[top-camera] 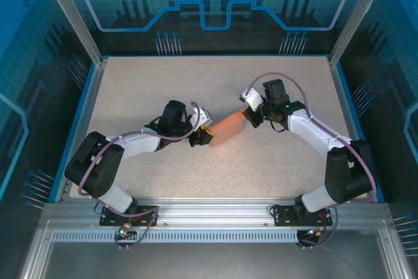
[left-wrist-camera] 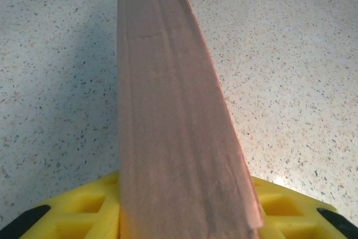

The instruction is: Fold the paper box

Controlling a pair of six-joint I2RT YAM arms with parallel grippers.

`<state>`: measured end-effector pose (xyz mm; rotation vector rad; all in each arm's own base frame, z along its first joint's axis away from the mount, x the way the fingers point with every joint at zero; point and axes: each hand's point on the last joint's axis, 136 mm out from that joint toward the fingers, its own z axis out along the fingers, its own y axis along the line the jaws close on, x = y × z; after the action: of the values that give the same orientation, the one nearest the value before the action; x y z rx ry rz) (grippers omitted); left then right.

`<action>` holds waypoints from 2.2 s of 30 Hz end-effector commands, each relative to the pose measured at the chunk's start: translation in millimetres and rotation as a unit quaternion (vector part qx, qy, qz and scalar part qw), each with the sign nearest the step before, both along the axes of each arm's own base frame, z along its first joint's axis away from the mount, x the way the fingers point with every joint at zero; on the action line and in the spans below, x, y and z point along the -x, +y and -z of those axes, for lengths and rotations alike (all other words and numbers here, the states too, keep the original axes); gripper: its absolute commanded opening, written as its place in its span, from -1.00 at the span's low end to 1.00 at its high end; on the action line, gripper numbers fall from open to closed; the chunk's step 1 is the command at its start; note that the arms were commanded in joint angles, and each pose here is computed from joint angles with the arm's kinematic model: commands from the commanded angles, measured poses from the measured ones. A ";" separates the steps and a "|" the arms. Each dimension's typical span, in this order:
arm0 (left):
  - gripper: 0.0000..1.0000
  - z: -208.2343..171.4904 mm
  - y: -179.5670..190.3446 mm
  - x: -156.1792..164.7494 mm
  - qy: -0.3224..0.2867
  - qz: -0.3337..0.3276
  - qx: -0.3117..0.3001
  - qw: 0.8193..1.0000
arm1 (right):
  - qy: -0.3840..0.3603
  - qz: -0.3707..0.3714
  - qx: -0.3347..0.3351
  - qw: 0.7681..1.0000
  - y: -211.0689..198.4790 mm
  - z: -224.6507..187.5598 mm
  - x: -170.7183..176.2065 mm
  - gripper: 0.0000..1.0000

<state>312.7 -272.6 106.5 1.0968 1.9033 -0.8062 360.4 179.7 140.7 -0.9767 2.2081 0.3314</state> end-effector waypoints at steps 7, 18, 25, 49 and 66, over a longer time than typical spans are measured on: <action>-0.12 7.6 -2.5 -8.2 -0.007 -0.010 -0.025 1.000 | 0.060 0.067 -0.009 0.996 2.8 -14.6 16.6 -0.90; -0.12 14.2 -1.4 -8.7 -0.004 -0.012 -0.038 0.999 | 0.109 0.098 0.003 0.989 2.6 -14.8 15.8 -0.91; -0.12 17.6 -1.6 -8.5 -0.001 -0.011 -0.044 0.999 | 0.134 0.107 0.013 0.985 1.4 -11.5 17.7 -0.91; -0.14 21.9 -1.4 -10.5 0.003 -0.014 -0.053 0.998 | 0.135 0.135 0.030 0.981 -10.5 16.8 23.1 -0.94; -0.12 20.1 -1.3 -10.6 0.006 -0.017 -0.052 0.998 | 0.100 0.122 0.012 0.987 -9.1 24.1 25.3 -0.97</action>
<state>313.0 -279.5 91.1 1.1545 1.9359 -0.7558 349.5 171.1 127.5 -0.6749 2.4503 0.3060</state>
